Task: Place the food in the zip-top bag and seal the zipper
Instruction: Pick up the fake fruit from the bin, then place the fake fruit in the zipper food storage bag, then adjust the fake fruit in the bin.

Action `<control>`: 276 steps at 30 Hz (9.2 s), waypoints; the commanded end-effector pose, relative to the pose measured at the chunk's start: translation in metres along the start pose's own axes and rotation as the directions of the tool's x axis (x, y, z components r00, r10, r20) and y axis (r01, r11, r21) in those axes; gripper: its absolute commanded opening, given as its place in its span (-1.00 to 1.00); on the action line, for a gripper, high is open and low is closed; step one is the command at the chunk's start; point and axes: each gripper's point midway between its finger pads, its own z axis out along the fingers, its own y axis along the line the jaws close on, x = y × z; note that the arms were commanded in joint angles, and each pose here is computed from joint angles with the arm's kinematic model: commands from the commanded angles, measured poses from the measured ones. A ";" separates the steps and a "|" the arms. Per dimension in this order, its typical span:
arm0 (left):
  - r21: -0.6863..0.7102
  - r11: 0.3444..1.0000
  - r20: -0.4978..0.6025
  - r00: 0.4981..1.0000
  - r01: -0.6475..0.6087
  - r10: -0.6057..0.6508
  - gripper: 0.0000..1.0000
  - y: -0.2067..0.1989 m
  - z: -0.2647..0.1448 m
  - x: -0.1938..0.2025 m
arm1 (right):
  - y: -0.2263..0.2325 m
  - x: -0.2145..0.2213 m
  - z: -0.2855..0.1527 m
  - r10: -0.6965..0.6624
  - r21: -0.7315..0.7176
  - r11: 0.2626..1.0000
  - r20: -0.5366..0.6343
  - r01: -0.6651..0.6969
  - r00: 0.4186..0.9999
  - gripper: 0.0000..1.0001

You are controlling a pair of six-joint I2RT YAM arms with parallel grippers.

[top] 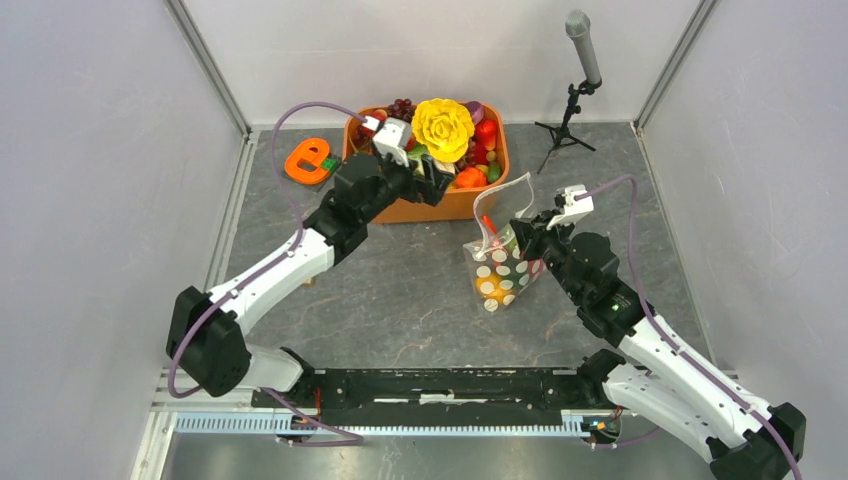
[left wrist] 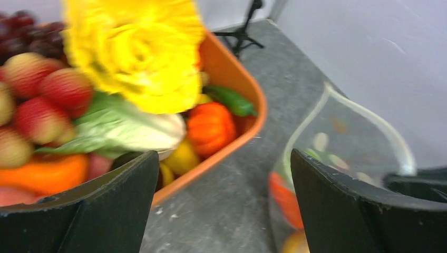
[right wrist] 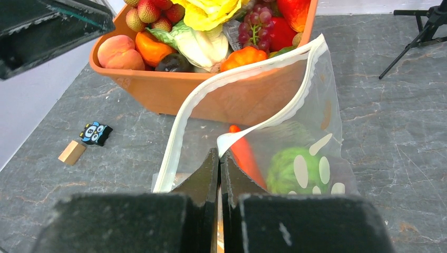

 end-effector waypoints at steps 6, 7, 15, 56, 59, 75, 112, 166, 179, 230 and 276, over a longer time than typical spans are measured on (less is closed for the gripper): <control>-0.447 0.888 -0.013 0.992 0.109 -0.129 1.00 0.121 -0.039 0.012 | 0.001 -0.013 0.001 -0.010 0.004 1.000 0.041 0.010 0.999 -0.96; -0.471 0.877 -0.025 0.992 0.095 -0.120 1.00 0.129 -0.041 0.013 | 0.001 -0.012 0.001 -0.013 0.006 1.000 0.040 0.012 0.999 -0.96; -0.570 0.820 -0.205 0.976 -0.057 -0.075 1.00 0.172 -0.034 0.040 | 0.005 -0.013 0.003 -0.026 -0.010 1.000 0.032 0.026 0.999 -0.96; -0.476 0.871 -0.431 0.896 -0.125 -0.106 0.78 0.185 -0.004 0.101 | 0.000 -0.010 0.004 -0.044 0.017 0.999 0.006 0.044 0.999 -0.95; -0.472 0.871 -0.445 0.889 -0.135 -0.103 0.83 0.185 -0.003 0.103 | 0.001 -0.011 0.006 -0.045 0.014 0.999 0.004 0.045 0.999 -0.95; -0.401 0.879 -0.618 0.784 -0.257 -0.053 1.00 0.183 -0.018 0.105 | 0.006 -0.014 0.011 -0.080 -0.004 0.997 -0.012 0.080 0.997 -0.95; -0.144 0.984 -0.074 0.990 0.105 -0.116 0.04 0.076 -0.037 -0.025 | 0.007 -0.009 0.012 -0.038 -0.008 0.999 -0.005 0.038 0.999 -0.96; 0.338 0.939 -0.180 0.984 0.058 0.004 0.86 -0.101 0.039 0.040 | 0.012 -0.017 0.000 -0.005 -0.046 0.999 0.033 0.007 0.999 -0.96; 0.145 0.982 -0.042 0.991 -0.118 0.125 1.00 -0.062 0.009 -0.002 | -0.002 -0.023 -0.005 -0.017 0.018 1.000 0.077 0.016 0.997 -0.97; -0.587 0.798 0.031 0.989 0.135 -0.144 0.86 0.183 -0.012 -0.015 | -0.012 -0.014 -0.004 -0.044 0.065 0.997 0.048 0.041 0.998 -0.95; -0.457 0.793 0.064 0.904 0.404 -0.424 -0.70 0.164 0.031 0.020 | -0.016 -0.009 -0.008 -0.042 0.075 0.996 0.043 0.039 0.998 -0.92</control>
